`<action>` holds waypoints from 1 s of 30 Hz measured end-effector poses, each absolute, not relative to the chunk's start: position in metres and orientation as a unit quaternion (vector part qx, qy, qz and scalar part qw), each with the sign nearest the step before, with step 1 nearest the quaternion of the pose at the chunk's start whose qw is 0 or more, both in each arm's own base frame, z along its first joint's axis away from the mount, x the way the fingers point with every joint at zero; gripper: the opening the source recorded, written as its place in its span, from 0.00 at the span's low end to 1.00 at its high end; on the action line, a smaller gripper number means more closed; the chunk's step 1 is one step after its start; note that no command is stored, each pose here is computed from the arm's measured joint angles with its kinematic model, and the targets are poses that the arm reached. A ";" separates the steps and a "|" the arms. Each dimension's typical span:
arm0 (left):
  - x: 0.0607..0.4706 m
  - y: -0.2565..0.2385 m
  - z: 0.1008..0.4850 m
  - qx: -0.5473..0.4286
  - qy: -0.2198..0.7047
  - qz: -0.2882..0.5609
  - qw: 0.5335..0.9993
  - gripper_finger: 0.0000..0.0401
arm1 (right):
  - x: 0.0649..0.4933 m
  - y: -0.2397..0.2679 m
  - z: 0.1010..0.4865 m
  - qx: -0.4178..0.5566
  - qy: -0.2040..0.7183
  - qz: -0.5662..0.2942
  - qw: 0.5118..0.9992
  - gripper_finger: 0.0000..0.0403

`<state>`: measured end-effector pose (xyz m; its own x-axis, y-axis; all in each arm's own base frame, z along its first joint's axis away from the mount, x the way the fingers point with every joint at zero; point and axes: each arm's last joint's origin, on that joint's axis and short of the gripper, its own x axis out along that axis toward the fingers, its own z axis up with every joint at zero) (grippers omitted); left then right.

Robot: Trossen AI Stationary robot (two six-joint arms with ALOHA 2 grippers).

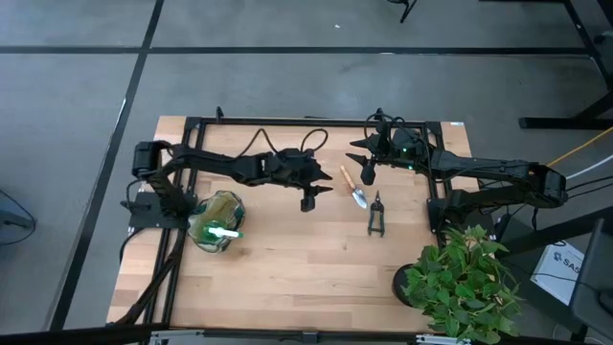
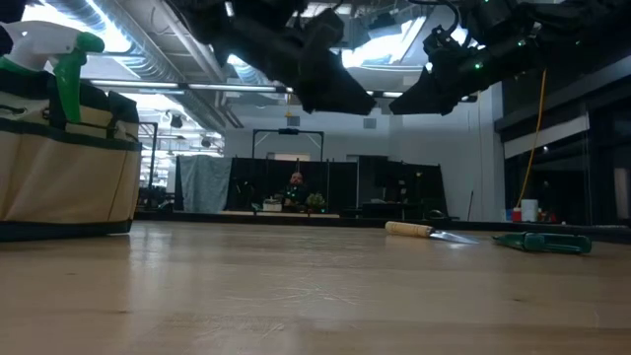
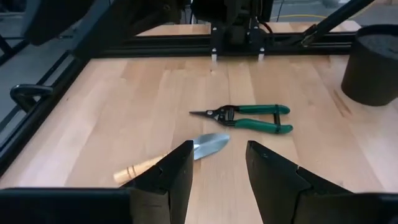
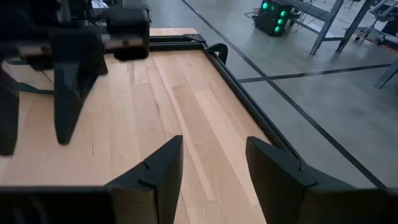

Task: Pick & Place Garden tools in Gardening bag
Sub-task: Put the brown trowel into the gardening bag

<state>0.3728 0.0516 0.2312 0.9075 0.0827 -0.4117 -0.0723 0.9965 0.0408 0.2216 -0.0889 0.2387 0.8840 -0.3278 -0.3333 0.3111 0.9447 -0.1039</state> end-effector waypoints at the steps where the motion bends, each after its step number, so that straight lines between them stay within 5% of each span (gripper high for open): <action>1: 0.375 0.052 0.229 0.013 0.207 0.040 0.977 0.36 | 0.222 -0.089 0.239 -0.024 0.176 -0.165 0.970 0.44; 30: 0.404 0.040 0.267 -0.019 0.150 0.111 0.982 0.36 | 0.222 -0.089 0.239 -0.024 0.176 -0.165 0.970 0.44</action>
